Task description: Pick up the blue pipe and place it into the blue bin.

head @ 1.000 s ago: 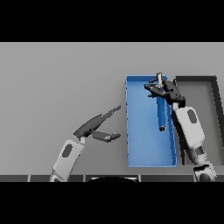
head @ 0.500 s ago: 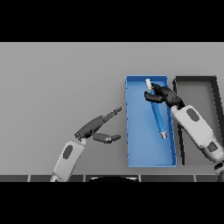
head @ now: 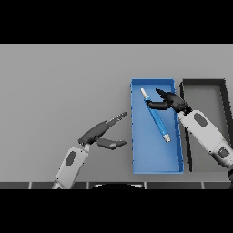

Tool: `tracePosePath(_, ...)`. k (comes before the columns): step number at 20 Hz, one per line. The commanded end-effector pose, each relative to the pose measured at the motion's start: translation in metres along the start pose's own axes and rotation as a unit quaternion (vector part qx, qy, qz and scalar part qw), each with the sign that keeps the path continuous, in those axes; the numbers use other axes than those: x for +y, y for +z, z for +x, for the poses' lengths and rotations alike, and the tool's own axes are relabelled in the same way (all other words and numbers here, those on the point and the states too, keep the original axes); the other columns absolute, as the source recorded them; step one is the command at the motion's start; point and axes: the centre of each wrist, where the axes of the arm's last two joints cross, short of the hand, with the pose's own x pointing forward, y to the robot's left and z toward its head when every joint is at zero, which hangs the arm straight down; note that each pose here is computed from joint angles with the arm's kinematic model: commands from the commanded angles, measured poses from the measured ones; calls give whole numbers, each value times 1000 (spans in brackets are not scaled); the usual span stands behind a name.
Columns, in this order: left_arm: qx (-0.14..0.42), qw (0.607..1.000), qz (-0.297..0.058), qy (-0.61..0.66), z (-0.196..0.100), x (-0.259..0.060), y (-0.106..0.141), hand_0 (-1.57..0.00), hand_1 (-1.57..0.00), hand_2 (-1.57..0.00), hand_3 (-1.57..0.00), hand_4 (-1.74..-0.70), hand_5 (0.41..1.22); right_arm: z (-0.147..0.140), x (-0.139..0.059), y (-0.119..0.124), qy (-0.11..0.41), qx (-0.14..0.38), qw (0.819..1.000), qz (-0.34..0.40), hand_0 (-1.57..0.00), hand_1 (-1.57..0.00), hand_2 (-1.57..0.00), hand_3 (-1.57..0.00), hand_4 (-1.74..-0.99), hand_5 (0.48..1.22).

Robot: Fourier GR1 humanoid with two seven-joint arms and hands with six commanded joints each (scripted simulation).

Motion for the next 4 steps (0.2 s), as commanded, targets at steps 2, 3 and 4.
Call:
tracePosePath(2, -4, 1000, 2, -2, 0, 2, 3, 1, 1, 1, 1, -930, 496, 0, 0, 0, 10, -1, 1000, 6, -19, -17, -17, -4, -1084, 712)
tracePosePath(3, -3, 1000, 3, -1, -1, -1, 4, 1, 1, 1, 1, -930, 496, 1, -1, -1, 11, -3, 1000, 6, -19, -17, -17, -4, -1084, 711)
tracePosePath(4, -3, 1000, 3, 0, -2, -3, 6, 1, 1, 1, 1, -930, 495, 1, -3, 0, 8, -4, 1000, 9, -19, -17, -17, -4, -1084, 714)
